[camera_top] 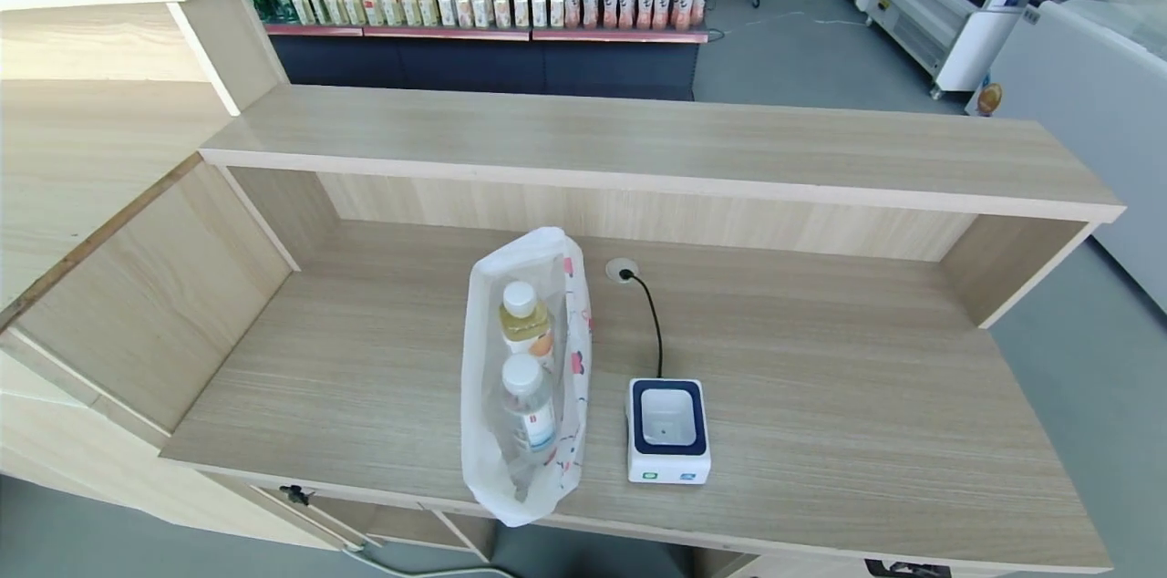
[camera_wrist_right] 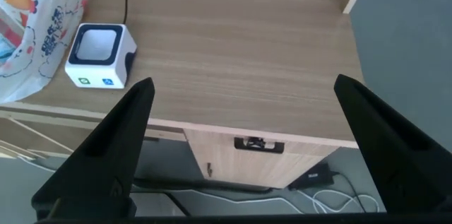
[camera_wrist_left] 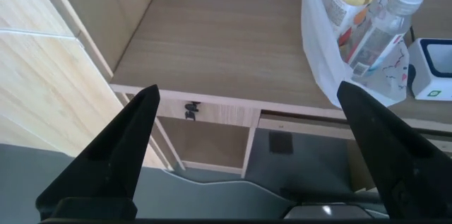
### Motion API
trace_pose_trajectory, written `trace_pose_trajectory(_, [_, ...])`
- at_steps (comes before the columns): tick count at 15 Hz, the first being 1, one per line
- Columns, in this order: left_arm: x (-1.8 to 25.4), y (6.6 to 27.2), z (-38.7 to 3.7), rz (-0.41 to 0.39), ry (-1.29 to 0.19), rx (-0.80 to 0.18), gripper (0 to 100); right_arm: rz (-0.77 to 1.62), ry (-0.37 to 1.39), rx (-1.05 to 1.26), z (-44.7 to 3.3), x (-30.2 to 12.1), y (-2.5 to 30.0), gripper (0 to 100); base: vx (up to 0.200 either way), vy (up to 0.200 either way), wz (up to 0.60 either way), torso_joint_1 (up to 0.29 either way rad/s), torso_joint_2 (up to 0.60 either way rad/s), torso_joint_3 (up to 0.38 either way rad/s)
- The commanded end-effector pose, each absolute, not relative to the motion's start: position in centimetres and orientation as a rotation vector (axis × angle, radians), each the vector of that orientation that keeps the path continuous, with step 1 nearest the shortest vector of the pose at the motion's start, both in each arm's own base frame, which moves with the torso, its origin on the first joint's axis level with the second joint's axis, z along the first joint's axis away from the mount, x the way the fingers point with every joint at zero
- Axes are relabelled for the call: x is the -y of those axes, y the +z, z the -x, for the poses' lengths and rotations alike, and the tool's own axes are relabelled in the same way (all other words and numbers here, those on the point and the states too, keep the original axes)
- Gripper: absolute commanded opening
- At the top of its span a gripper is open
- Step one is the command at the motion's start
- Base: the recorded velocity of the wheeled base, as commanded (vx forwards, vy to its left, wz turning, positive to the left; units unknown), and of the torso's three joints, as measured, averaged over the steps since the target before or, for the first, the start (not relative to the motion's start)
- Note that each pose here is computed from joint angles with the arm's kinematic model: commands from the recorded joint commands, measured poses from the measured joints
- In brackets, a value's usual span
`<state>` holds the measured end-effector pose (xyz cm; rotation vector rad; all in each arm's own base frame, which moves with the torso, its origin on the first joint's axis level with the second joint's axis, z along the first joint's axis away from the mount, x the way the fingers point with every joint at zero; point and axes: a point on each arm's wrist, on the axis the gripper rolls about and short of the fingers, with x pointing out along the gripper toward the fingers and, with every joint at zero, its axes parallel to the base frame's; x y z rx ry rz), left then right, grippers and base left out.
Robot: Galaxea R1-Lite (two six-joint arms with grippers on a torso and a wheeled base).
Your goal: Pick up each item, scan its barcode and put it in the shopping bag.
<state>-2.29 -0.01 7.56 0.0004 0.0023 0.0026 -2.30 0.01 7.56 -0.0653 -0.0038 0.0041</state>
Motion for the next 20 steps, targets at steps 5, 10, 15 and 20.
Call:
trace_pose_trajectory(5, [0.01, 7.56, 2.28, 0.002, 0.003, -0.003, 100, 0.063, 0.005, 0.002, 2.28, -0.01, 7.56, 0, 0.04, 0.0, 0.0, 0.0, 0.0, 0.0])
trace_pose_trajectory(10, [0.01, 7.56, 2.29, 0.0, 0.003, -0.002, 100, 0.058, 0.005, 0.002, 2.28, -0.01, 7.56, 0, 0.08, 0.0, 0.0, 0.002, 0.0, 0.003])
trace_pose_trajectory(15, [0.01, 7.56, 2.29, 0.0, 0.005, -0.002, 100, 0.049, 0.003, 0.002, 2.28, -0.01, 7.56, 0, 0.0, 0.0, 0.0, 0.0, 0.0, 0.0])
trace_pose_trajectory(20, [0.01, 7.56, 2.29, 0.0, 0.003, -0.002, 100, 0.043, 0.002, 0.002, 2.28, 0.0, 7.56, 0, 0.0, 0.0, 0.0, 0.0, 0.0, 0.0])
